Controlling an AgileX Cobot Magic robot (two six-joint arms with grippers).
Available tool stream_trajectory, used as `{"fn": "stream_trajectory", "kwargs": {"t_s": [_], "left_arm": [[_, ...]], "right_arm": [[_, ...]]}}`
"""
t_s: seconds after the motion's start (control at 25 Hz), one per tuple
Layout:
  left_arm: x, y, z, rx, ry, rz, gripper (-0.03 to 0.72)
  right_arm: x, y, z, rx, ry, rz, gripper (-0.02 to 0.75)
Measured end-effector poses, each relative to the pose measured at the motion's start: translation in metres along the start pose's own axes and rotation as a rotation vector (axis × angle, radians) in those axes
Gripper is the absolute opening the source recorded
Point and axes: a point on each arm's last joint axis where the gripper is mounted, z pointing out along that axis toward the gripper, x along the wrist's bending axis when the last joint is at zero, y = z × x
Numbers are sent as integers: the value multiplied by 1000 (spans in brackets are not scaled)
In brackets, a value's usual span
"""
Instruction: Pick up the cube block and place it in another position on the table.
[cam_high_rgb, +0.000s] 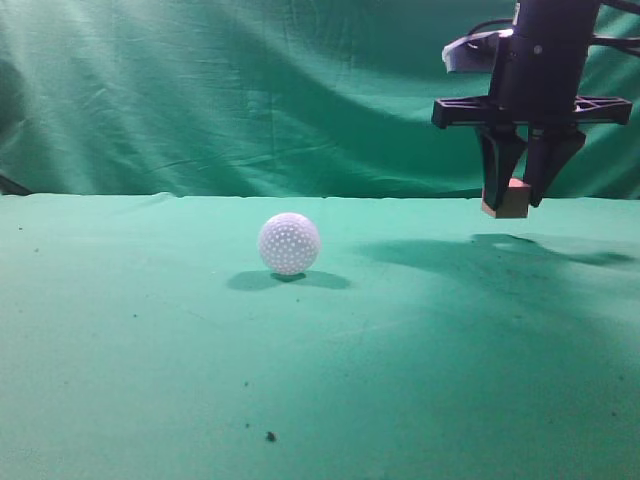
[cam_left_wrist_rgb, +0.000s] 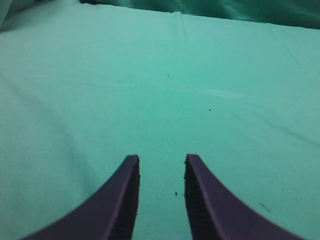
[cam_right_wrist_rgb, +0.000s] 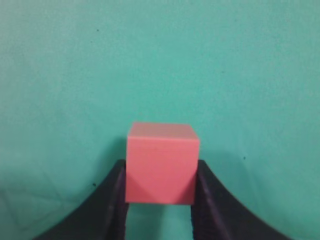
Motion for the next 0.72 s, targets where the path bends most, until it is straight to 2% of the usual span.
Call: {"fn": "stream_trajectory", "kwargs": {"t_s": [0.08,0.28,0.32,0.44,0.52,0.64,0.72], "left_arm": [[0,0,0,0,0,0,262],[0,0,0,0,0,0,262],[0,0,0,0,0,0,262],[0,0,0,0,0,0,262],[0,0,0,0,0,0,262],[0,0,0,0,0,0,262],[0,0,0,0,0,0,262]], "right_arm": [[0,-1,5,15,1,2,222],[1,-1,3,17,3,5,445],[0,-1,-1,6,4,6,469],[-1,5,-31,-58,11,14,455],[-3,6,-61,-108,15,19,356],[-8,1,-113,-173,19,30,104],[-11,-10,-148,-224,26,37,39]]}}
